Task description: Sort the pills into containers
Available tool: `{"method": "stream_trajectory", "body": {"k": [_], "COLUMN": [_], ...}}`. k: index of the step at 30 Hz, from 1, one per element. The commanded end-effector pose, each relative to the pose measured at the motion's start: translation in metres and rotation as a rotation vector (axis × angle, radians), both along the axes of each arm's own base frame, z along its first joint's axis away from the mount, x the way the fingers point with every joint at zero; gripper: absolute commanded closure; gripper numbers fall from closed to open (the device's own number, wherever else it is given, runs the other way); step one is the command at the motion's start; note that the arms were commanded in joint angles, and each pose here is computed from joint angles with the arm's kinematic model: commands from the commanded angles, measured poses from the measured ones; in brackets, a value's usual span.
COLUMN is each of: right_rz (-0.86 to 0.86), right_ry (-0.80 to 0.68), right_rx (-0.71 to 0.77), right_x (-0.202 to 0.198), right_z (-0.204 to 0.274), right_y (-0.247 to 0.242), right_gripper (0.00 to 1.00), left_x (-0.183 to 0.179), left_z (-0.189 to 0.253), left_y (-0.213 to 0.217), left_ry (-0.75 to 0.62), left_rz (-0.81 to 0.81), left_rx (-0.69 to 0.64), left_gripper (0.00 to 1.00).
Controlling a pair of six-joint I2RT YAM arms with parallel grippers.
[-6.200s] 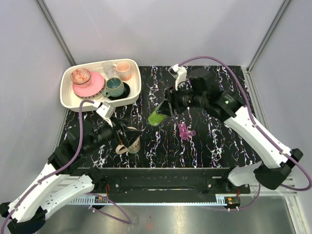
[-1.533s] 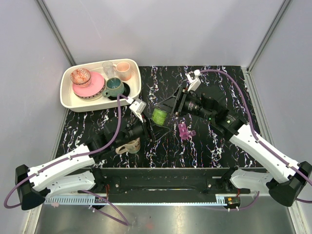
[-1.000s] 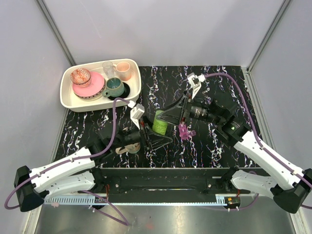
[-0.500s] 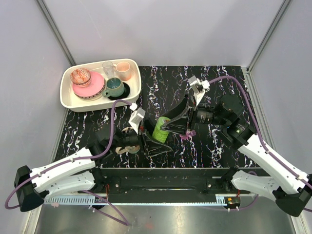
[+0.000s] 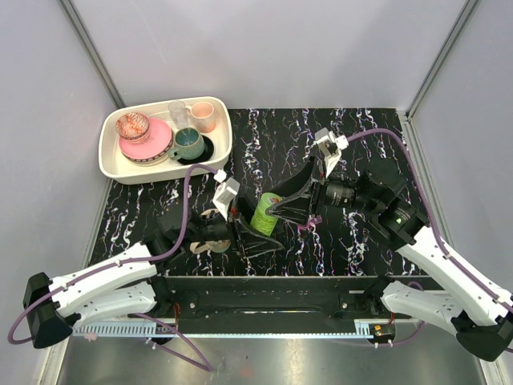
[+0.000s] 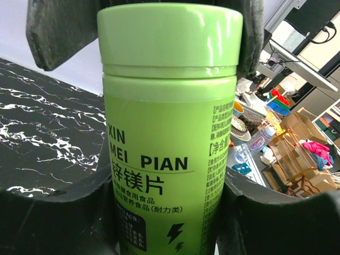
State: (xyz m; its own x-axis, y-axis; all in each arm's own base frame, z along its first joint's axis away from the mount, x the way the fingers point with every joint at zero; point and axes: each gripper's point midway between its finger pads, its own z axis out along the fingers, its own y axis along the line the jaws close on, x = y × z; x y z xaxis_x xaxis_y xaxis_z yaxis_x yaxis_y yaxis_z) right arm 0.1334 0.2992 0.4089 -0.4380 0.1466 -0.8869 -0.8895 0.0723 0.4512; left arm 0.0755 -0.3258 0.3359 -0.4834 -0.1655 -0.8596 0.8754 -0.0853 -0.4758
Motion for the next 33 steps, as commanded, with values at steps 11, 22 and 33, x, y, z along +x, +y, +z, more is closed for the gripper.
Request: {"method": "stream_trajectory", "body": {"k": [11, 22, 33], "right_rz": [-0.161, -0.214, -0.309], "right_ry": [0.004, 0.041, 0.037], "right_rx": [-0.084, -0.130, -0.161], "right_x": [0.016, 0.022, 0.031], "right_z": [-0.023, -0.034, -0.039], "right_y": [-0.017, -0.022, -0.035], "right_gripper": [0.19, 0.17, 0.16], "left_x": [-0.016, -0.014, -0.013], "left_z": [0.043, 0.043, 0.040], "left_y": [0.016, 0.015, 0.018], "left_ry": [-0.136, -0.138, -0.142], "left_rz": [-0.024, -0.017, 0.003], "left_rx": [-0.138, -0.130, -0.118], "left_gripper": [1.00, 1.00, 1.00]}}
